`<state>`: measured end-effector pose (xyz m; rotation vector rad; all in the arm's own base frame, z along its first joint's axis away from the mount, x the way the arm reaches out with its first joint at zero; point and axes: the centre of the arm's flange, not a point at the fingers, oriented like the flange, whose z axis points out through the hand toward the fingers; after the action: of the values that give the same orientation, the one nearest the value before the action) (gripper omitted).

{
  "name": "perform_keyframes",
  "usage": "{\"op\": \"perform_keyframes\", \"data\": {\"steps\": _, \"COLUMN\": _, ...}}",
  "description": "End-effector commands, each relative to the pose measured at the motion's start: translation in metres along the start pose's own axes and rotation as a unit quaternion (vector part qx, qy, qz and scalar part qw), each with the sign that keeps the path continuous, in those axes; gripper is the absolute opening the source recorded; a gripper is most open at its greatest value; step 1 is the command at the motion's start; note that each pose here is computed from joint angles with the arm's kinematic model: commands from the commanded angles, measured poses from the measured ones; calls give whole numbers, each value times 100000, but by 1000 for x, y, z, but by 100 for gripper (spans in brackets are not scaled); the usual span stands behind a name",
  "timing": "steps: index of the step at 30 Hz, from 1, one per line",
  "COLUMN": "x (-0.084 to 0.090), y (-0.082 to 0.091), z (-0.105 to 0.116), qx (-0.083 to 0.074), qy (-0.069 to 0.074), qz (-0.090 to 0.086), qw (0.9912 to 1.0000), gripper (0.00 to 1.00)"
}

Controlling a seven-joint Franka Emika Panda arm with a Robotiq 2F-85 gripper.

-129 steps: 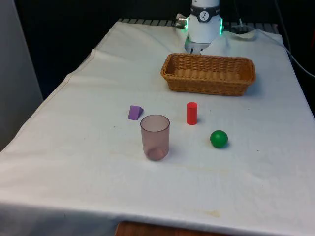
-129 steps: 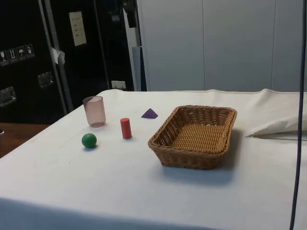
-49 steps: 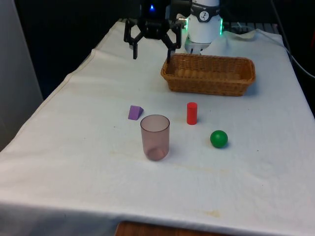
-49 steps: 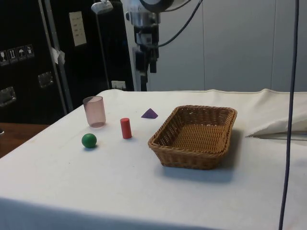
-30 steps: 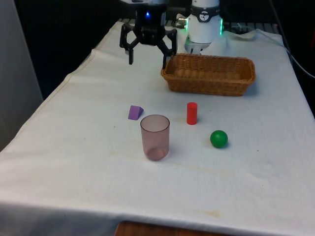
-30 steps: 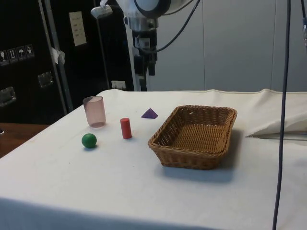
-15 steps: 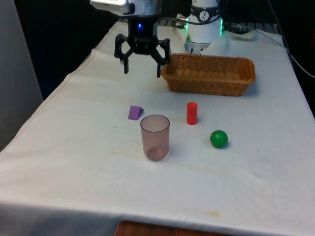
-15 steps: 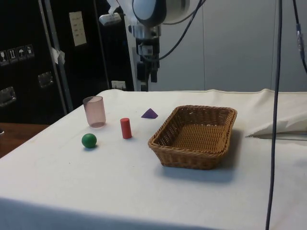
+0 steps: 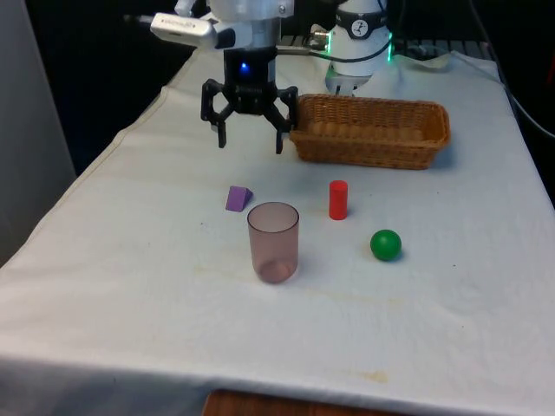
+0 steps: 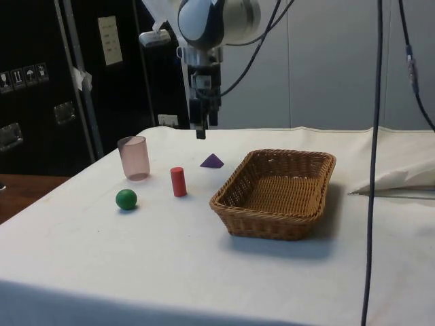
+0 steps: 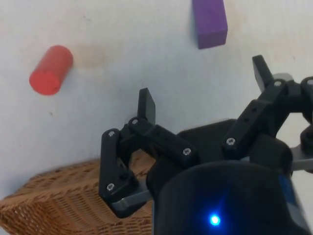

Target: Pick up the triangular block and place it into the basket.

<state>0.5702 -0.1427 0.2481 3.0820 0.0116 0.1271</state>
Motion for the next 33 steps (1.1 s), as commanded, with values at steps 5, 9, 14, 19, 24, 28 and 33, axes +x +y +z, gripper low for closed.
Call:
{"op": "perform_keyframes", "data": {"steps": 5, "x": 2, "y": 4, "z": 8, "qx": 124, "qy": 6, "qz": -25, "qw": 100000, "gripper": 100}}
{"op": "perform_keyframes", "data": {"steps": 9, "x": 2, "y": 9, "z": 16, "qx": 48, "qy": -263, "qz": -35, "qw": 100000, "gripper": 100}}
{"op": "perform_keyframes", "data": {"steps": 14, "x": 1, "y": 15, "z": 26, "qx": 316, "qy": -403, "qz": -37, "qw": 99999, "gripper": 100}}
{"op": "perform_keyframes", "data": {"steps": 19, "x": 3, "y": 18, "z": 36, "qx": 449, "qy": -263, "qz": -36, "qw": 99999, "gripper": 100}}
{"op": "perform_keyframes", "data": {"steps": 24, "x": 6, "y": 18, "z": 45, "qx": 584, "qy": -185, "qz": -58, "qw": 99998, "gripper": 100}}
{"op": "perform_keyframes", "data": {"steps": 28, "x": 8, "y": 18, "z": 49, "qx": 654, "qy": -351, "qz": -64, "qw": 99997, "gripper": 100}}
{"op": "perform_keyframes", "data": {"steps": 33, "x": 9, "y": 21, "z": 57, "qx": 566, "qy": -755, "qz": -60, "qw": 99996, "gripper": 100}}
